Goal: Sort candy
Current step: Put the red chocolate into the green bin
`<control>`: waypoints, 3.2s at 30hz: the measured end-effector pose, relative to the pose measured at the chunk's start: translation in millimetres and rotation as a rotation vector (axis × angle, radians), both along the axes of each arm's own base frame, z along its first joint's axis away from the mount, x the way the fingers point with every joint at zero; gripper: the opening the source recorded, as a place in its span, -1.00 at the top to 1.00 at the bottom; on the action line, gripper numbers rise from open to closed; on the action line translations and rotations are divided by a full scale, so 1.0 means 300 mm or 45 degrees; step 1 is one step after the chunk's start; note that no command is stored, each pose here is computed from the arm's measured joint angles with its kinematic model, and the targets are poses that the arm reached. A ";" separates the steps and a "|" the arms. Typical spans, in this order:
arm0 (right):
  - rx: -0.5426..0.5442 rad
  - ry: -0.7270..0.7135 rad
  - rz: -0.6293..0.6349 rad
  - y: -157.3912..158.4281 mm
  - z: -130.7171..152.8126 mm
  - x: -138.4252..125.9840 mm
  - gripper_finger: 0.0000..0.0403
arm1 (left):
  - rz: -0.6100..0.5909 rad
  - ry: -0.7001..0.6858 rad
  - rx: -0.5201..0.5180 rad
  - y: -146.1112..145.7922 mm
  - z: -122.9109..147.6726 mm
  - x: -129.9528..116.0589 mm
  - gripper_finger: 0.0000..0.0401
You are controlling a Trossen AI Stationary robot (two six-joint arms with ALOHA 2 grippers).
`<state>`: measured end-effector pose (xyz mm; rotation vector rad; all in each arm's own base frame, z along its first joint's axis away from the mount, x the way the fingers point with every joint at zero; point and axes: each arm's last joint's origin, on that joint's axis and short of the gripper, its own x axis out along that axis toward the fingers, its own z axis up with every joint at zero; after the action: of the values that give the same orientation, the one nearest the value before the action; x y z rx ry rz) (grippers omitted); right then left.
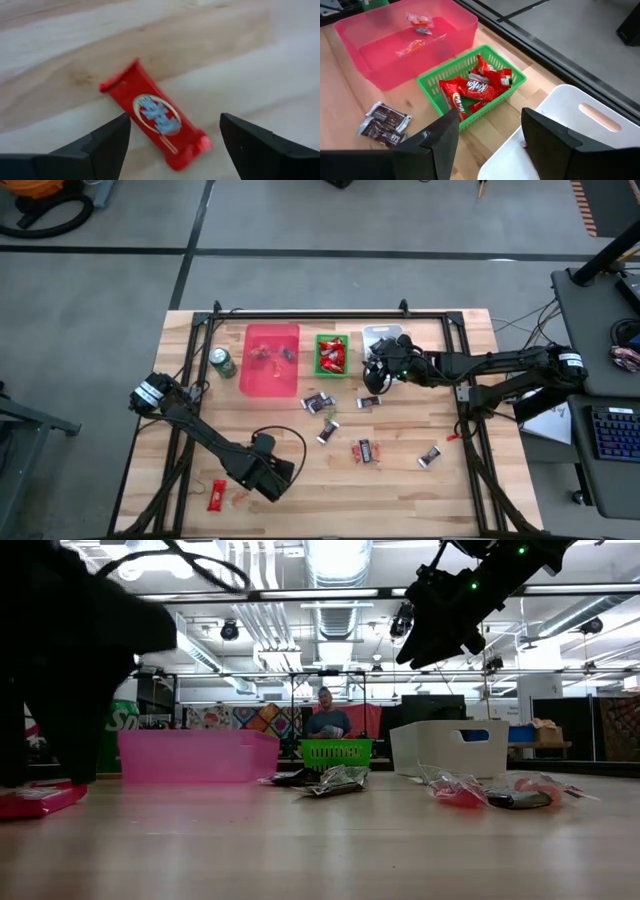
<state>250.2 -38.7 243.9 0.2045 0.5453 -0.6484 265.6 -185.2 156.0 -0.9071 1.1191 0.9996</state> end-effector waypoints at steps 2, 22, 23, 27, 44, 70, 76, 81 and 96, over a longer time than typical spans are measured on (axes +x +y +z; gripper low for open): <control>0.004 -0.003 -0.003 0.000 0.000 0.000 -0.02 | 0.014 0.030 0.022 0.007 -0.021 0.004 -0.45; 0.004 -0.003 -0.001 0.000 0.000 0.000 -0.02 | -0.098 0.127 0.073 0.003 -0.094 0.033 0.42; 0.010 -0.003 0.006 0.001 0.000 0.000 -0.02 | -0.124 0.127 0.086 0.002 -0.088 0.036 0.50; 0.052 -0.005 0.071 0.010 -0.002 0.003 -0.02 | -0.245 0.116 0.129 -0.009 -0.057 0.056 0.73; 0.053 -0.030 0.258 0.126 0.003 0.016 -0.02 | -0.687 -0.103 0.393 -0.002 0.133 0.080 0.80; 0.064 -0.165 0.561 0.331 0.032 0.011 -0.02 | -1.483 -0.190 0.989 0.465 0.391 0.270 0.80; 0.067 -0.163 0.620 0.370 0.032 0.000 -0.02 | -1.609 -0.172 1.019 0.653 0.350 0.343 0.80; 0.095 -0.172 0.641 0.396 0.032 -0.008 -0.02 | -1.630 -0.186 1.016 0.791 0.302 0.378 0.80; 0.163 -0.167 0.615 0.414 0.011 0.000 -0.02 | -1.581 -0.043 0.941 1.027 0.150 0.394 0.79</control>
<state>250.1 85.5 247.3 0.2236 0.4866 -0.1297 383.7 122.9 201.1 0.3979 0.9113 0.2611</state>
